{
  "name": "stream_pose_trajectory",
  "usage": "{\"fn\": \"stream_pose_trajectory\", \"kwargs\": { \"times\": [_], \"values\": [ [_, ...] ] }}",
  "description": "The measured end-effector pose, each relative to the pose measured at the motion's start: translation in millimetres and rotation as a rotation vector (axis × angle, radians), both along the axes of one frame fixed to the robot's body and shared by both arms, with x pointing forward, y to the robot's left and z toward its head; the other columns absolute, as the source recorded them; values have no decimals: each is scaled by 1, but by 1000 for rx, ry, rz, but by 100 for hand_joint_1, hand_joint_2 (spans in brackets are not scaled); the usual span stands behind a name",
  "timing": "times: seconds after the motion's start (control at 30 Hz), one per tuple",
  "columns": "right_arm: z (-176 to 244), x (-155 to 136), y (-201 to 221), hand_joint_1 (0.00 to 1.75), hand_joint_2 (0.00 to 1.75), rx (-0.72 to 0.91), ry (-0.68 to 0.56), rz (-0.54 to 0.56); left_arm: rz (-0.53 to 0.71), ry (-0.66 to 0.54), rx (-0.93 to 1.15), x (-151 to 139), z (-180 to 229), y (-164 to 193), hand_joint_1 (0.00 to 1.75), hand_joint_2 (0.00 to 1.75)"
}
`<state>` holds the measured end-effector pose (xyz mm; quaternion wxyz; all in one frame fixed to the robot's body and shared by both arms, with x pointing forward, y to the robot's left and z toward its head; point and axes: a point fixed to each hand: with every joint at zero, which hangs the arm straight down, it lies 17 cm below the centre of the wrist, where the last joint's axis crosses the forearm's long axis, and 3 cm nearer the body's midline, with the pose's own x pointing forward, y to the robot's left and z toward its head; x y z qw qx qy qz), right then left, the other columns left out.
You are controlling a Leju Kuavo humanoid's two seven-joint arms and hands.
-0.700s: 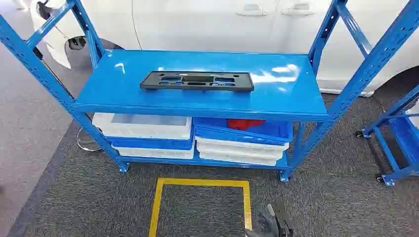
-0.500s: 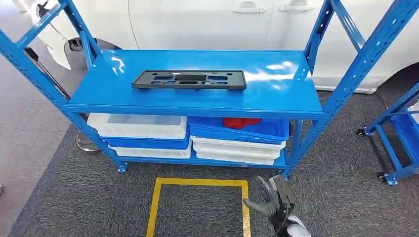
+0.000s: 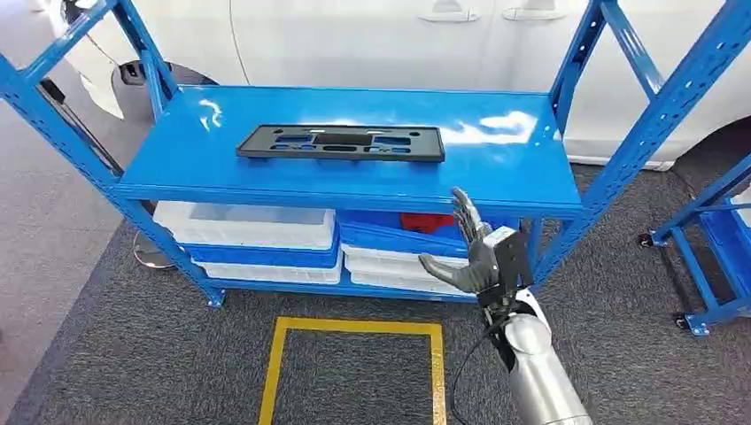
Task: Take the parts from the cabinet and place them on the table.
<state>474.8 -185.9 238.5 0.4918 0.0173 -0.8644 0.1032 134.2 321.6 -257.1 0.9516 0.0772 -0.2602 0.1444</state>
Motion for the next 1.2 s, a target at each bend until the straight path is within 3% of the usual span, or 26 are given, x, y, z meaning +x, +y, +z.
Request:
{"fn": "stream_pose_trajectory", "kwargs": {
  "times": [0.2, 0.5, 0.53, 0.8, 1.2],
  "values": [
    [90, -24, 10, 0, 175, -24, -266, 19, 27, -7, -17, 3, 0, -11, 0, 0],
    [200, -100, 26, 0, 175, -14, -663, 60, 56, -16, -33, 5, 1, -21, 0, 0],
    [209, -110, 27, 0, 0, -9, -705, 64, 60, -17, -31, 5, 1, -20, 0, 0],
    [249, -180, 31, 0, 0, 37, -939, 168, 66, -30, -36, 6, 2, -23, 0, 0],
    [255, -193, 39, 0, 0, 16, -968, 213, 102, -39, -52, 8, 2, -26, 0, 0]
  ]
}}
